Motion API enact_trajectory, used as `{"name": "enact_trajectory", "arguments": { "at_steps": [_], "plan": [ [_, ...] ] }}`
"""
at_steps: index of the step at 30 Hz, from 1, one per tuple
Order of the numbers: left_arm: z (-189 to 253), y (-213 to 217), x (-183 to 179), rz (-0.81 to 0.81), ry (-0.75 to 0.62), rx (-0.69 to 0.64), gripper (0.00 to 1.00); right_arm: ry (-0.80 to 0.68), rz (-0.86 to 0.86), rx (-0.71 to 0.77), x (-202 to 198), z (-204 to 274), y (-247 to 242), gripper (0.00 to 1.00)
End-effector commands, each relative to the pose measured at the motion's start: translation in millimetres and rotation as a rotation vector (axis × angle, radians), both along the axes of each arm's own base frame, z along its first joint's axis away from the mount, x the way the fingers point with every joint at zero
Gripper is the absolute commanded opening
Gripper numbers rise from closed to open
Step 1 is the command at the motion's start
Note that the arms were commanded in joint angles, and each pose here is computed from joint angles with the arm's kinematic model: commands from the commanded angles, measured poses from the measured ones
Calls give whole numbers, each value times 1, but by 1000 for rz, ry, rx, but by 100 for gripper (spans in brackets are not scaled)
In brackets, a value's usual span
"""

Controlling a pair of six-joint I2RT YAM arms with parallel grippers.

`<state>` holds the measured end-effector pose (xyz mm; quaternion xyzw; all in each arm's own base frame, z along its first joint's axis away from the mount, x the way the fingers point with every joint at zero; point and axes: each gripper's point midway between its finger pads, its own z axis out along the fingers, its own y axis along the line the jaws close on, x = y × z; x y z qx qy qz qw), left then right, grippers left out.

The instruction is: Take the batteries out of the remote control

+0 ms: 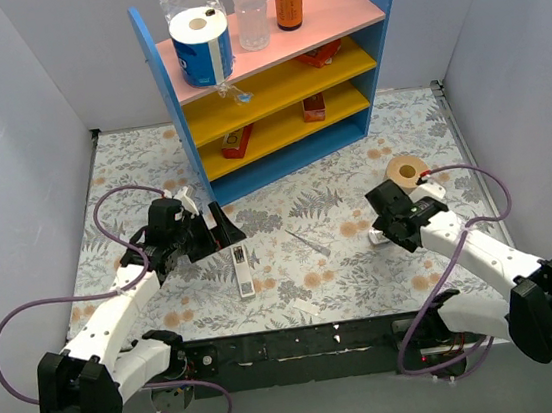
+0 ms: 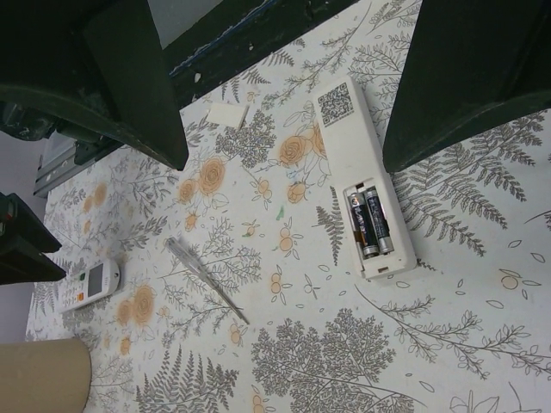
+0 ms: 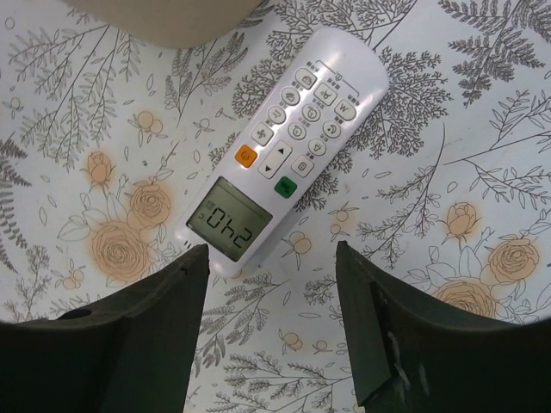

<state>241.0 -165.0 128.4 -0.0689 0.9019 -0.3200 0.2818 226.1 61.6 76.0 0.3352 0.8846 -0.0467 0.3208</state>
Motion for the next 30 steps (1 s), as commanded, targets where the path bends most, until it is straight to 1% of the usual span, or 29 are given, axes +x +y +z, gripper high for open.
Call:
{"name": "enact_trajectory", "arguments": {
  "at_steps": [1, 3, 5, 6, 9, 10, 14, 22, 26, 30],
  "plan": [
    [15, -6, 1, -46, -73, -22, 98, -25, -177, 57, 17, 5, -8, 68],
    [16, -7, 0, -53, -75, -27, 98, -5, -249, 70, 19, 3, -12, 69],
    [17, -7, 0, -54, -78, -28, 98, 70, -314, 48, 14, -7, -20, 70],
    [17, -7, 0, -53, -79, -27, 98, 78, -332, 49, 18, -5, -21, 71],
    [17, -7, 0, -52, -81, -26, 98, 178, -380, 1, 15, -19, -27, 74],
    [16, -7, 0, -51, -78, -24, 98, 172, -388, -1, 21, -16, -27, 77],
    [16, -7, 0, -53, -79, -24, 98, 169, -403, -8, 29, -19, -25, 80],
    [11, -8, 0, -55, -57, -20, 98, 166, -427, -8, 31, -33, -26, 79],
    [6, -10, -1, -68, -36, -23, 98, 193, -439, -31, 23, -40, -30, 78],
    [7, -10, 0, -66, -43, -22, 98, 220, -446, -38, 14, -47, -32, 75]
  ]
}}
